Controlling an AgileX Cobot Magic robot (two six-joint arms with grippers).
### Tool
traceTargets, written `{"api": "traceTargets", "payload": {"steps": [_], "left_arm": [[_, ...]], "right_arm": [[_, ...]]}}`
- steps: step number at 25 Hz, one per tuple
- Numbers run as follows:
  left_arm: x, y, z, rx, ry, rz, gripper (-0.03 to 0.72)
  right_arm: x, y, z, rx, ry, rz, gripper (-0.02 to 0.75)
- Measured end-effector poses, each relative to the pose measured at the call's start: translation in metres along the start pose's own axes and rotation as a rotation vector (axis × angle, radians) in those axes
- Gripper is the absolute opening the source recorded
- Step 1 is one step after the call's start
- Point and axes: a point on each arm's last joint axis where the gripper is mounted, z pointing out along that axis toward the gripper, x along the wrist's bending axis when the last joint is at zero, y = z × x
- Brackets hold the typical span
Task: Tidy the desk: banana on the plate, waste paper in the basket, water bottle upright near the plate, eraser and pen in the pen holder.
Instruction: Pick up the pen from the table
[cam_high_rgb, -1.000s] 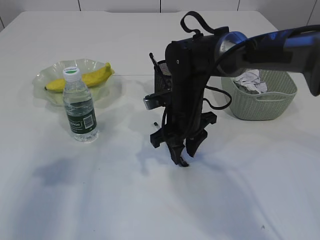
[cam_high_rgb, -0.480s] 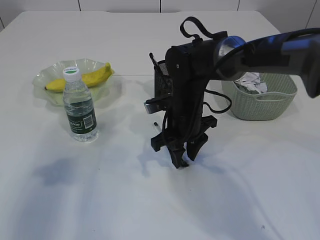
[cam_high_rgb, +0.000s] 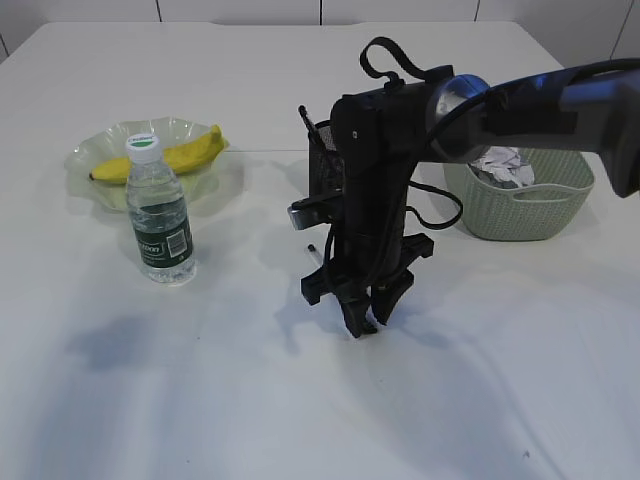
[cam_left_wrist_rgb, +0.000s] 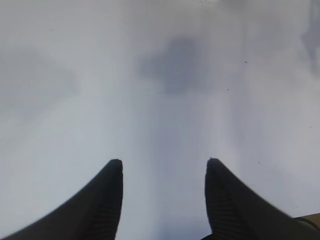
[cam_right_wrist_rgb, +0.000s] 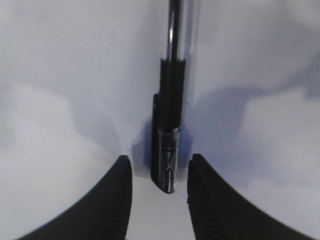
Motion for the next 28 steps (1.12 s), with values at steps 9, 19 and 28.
{"api": "traceTargets", "payload": {"steps": [9,19,28], "left_arm": [[0.0,0.0002,0.0,-0.002,0.0,0.0,0.37],[0.0,0.0002,0.0,-0.002,0.0,0.0,0.37],[0.0,0.0005,0.0,-0.006,0.0,0.0,0.37]], "right_arm": [[0.0002,0.0007,0.0085,0.02,0.008,0.004,0.267],[0.0018,0.0018,0.0091,0.018,0.025,0.011,0.168],[0.0026,0.0018,0.009,0.018,0.033,0.003,0.074]]}}
